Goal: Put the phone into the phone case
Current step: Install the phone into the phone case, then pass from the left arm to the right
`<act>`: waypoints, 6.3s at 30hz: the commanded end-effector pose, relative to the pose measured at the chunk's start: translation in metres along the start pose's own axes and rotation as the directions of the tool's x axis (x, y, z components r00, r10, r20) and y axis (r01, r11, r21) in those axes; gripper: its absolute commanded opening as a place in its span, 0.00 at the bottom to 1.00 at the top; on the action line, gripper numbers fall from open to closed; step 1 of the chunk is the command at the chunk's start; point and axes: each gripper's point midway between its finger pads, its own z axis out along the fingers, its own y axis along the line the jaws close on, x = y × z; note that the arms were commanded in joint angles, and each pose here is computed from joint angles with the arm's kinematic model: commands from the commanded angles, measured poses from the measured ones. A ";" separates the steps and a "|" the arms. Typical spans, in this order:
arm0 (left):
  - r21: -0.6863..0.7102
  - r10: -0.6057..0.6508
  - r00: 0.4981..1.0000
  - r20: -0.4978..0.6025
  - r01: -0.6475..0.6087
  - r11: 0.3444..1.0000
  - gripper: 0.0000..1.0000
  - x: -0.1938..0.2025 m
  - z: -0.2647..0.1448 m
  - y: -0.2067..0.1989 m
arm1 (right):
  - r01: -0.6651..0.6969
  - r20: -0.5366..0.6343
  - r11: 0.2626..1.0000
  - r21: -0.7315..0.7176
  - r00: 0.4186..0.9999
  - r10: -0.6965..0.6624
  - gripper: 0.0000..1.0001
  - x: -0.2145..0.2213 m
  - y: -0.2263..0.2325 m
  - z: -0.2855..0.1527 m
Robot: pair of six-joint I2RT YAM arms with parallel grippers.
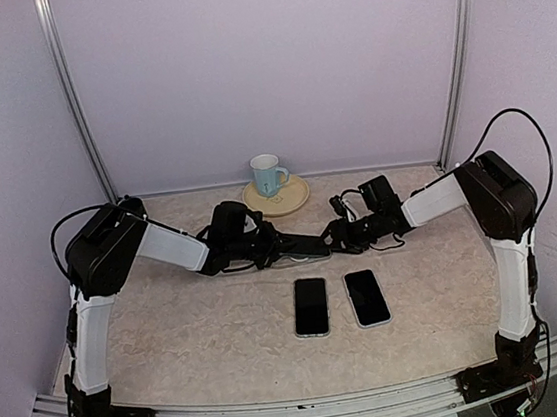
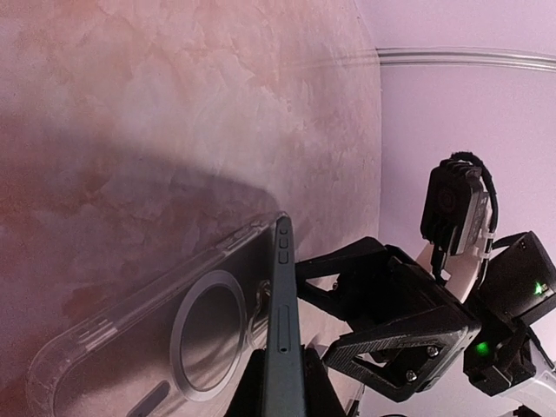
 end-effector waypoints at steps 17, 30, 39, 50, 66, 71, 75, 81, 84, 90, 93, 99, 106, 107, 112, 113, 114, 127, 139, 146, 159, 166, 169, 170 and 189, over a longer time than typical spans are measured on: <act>-0.135 -0.151 0.977 -0.149 0.131 0.982 0.00 0.046 0.001 0.064 | 0.036 -0.069 0.998 -0.042 0.997 -0.039 0.63 0.013 0.010 0.018; -0.187 -0.266 0.949 -0.167 0.234 0.954 0.00 0.059 -0.009 0.088 | 0.052 -0.042 0.998 -0.024 0.998 -0.053 0.63 0.002 0.013 0.016; -0.103 -0.229 0.958 -0.174 0.214 0.971 0.00 0.057 0.003 0.076 | 0.046 -0.095 0.996 -0.076 0.994 -0.053 0.63 0.018 0.021 0.025; -0.089 -0.214 0.957 -0.195 0.200 0.976 0.00 0.061 0.009 0.072 | 0.062 -0.110 0.991 -0.122 0.991 -0.076 0.63 0.025 0.036 0.028; 0.190 -0.065 0.982 -0.175 0.099 0.977 0.00 0.038 -0.018 0.012 | 0.024 -0.052 0.993 -0.114 0.998 -0.030 0.65 0.001 0.022 -0.004; 0.239 -0.033 0.986 -0.161 0.071 0.968 0.00 0.035 -0.023 -0.001 | 0.011 -0.063 0.994 -0.109 0.998 -0.018 0.65 0.005 0.018 -0.003; 0.274 -0.009 0.991 -0.136 0.046 0.960 0.00 0.032 -0.029 -0.009 | 0.000 -0.068 0.995 -0.103 0.998 -0.007 0.65 0.007 0.015 -0.002; 0.329 0.034 0.996 -0.083 -0.005 0.944 0.00 0.025 -0.036 -0.023 | -0.008 -0.074 0.994 -0.106 0.997 0.000 0.65 0.008 0.016 -0.002; 0.355 0.045 0.997 -0.062 -0.020 0.935 0.00 0.020 -0.039 -0.029 | -0.009 -0.077 0.994 -0.108 0.997 0.001 0.65 0.008 0.016 -0.002; 0.378 0.047 0.998 -0.043 -0.027 0.925 0.00 0.014 -0.040 -0.032 | -0.013 -0.078 0.992 -0.128 0.997 0.003 0.65 0.008 0.020 -0.003; 0.381 0.053 0.997 -0.048 -0.030 0.924 0.00 0.014 -0.038 -0.033 | -0.014 -0.080 0.988 -0.156 0.997 0.001 0.64 0.007 0.026 -0.003; 0.364 0.074 0.995 -0.065 -0.046 0.930 0.00 0.017 -0.030 -0.031 | -0.012 -0.096 0.975 -0.224 0.995 -0.010 0.60 0.008 0.042 -0.003; 0.378 0.078 0.993 -0.089 -0.038 0.925 0.00 0.023 -0.024 -0.033 | -0.017 -0.125 0.951 -0.309 0.992 -0.023 0.53 0.014 0.060 0.005; 0.378 0.078 0.993 -0.091 -0.038 0.925 0.00 0.023 -0.023 -0.033 | -0.019 -0.125 0.946 -0.324 0.992 -0.023 0.52 0.014 0.062 0.004; 0.382 0.083 0.991 -0.102 -0.038 0.924 0.00 0.026 -0.021 -0.034 | -0.032 -0.130 0.922 -0.386 0.991 -0.020 0.48 0.014 0.072 0.003; 0.385 0.085 0.991 -0.105 -0.039 0.922 0.00 0.026 -0.021 -0.035 | -0.032 -0.131 0.916 -0.401 0.991 -0.023 0.48 0.014 0.075 0.002; 0.386 0.086 0.990 -0.107 -0.039 0.922 0.00 0.027 -0.021 -0.036 | -0.031 -0.131 0.910 -0.414 0.991 -0.026 0.48 0.014 0.077 0.002; 0.395 0.078 0.990 -0.121 -0.024 0.918 0.00 0.028 -0.022 -0.033 | -0.048 -0.123 0.834 -0.550 0.992 -0.024 0.25 0.015 0.099 -0.010; 0.403 0.074 0.992 -0.105 -0.026 0.915 0.03 0.020 -0.034 -0.033 | -0.060 -0.122 0.821 -0.568 0.992 -0.012 0.11 0.015 0.097 -0.014; 0.408 0.075 0.993 -0.094 -0.030 0.913 0.15 0.015 -0.042 -0.038 | -0.073 -0.123 0.821 -0.567 0.992 0.003 0.07 0.018 0.091 -0.015; 0.301 0.109 0.993 -0.038 -0.093 0.949 0.29 0.000 -0.056 -0.036 | -0.077 -0.103 0.821 -0.566 0.994 0.022 0.03 0.017 0.085 -0.024; 0.205 0.134 0.991 -0.009 -0.129 0.970 0.31 -0.005 -0.065 -0.032 | -0.077 -0.098 0.822 -0.565 0.995 0.025 0.02 0.016 0.082 -0.027; 0.149 0.136 0.991 -0.002 -0.134 0.980 0.31 -0.008 -0.069 -0.026 | -0.078 -0.095 0.822 -0.563 0.995 0.029 0.02 0.016 0.081 -0.029; 0.135 0.140 0.990 0.005 -0.140 0.981 0.31 -0.009 -0.072 -0.026 | -0.076 -0.092 0.823 -0.563 0.995 0.030 0.01 0.015 0.080 -0.030; 0.031 0.222 0.971 0.085 -0.225 0.974 0.41 -0.029 -0.106 -0.036 | -0.034 -0.065 0.851 -0.524 0.998 0.000 0.00 0.010 0.079 -0.041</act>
